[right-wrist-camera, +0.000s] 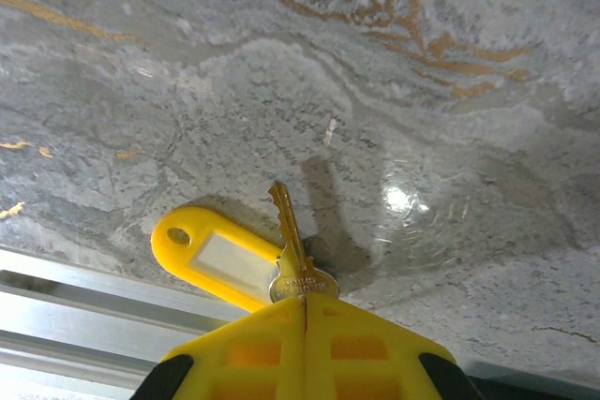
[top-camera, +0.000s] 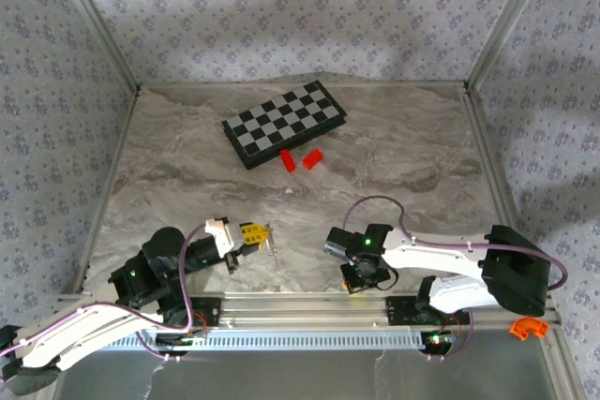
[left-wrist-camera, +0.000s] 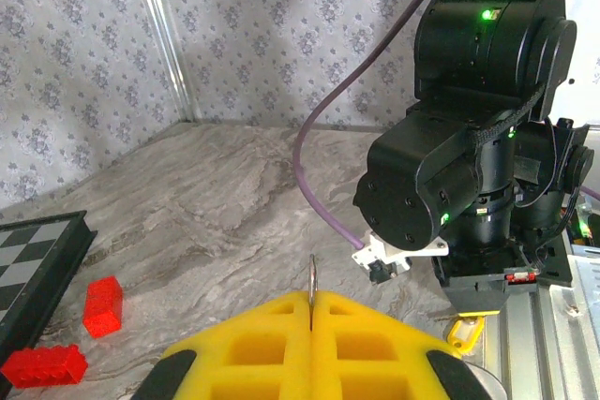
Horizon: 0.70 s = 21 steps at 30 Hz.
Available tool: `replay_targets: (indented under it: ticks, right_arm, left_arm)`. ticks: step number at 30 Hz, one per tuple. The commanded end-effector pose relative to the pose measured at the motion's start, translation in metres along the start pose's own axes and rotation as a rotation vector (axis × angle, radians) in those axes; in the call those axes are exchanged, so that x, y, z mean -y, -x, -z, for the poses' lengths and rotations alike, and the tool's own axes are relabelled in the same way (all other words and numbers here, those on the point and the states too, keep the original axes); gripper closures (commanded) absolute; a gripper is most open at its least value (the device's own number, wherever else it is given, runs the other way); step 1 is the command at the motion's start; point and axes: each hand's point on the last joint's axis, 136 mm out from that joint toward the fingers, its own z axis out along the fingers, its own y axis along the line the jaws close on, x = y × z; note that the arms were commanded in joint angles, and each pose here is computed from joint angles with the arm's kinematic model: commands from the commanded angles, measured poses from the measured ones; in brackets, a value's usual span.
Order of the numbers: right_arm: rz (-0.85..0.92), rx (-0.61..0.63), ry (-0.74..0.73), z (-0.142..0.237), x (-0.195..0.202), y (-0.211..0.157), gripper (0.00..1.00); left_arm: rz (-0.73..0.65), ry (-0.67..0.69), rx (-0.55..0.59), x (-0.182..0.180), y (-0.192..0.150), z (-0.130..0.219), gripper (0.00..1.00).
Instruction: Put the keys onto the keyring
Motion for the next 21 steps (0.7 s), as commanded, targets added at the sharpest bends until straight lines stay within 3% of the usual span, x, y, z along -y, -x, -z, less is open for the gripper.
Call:
replay_targets:
  ticks: [1,5,10,13,17,21]
  right_arm:
    - [0.019,-0.021,-0.015,0.005,0.002,-0.001,1.00]
    - [0.022,0.025,-0.006,0.010,0.000,0.007,0.97]
    - [0.044,0.165,0.064,0.025,-0.013,0.026,0.65]
    - [0.025,0.265,0.119,0.038,-0.018,0.032,0.53]
    - [-0.030,0.337,0.165,0.041,-0.012,0.028,0.48]
    - [-0.099,0.307,0.149,0.028,0.006,0.011,0.48]
  left_arm:
    - [-0.023,-0.006,0.063,0.002,0.016,0.003,1.00]
    - [-0.019,-0.008,0.066,0.002,0.017,0.002,1.00]
    - [-0.017,-0.010,0.071,0.002,0.019,0.003,1.00]
    - [-0.014,-0.017,0.080,0.004,0.021,0.004,1.00]
    - [-0.010,-0.019,0.083,0.004,0.020,0.004,1.00]
    - [-0.010,-0.024,0.083,0.005,0.020,0.004,1.00]
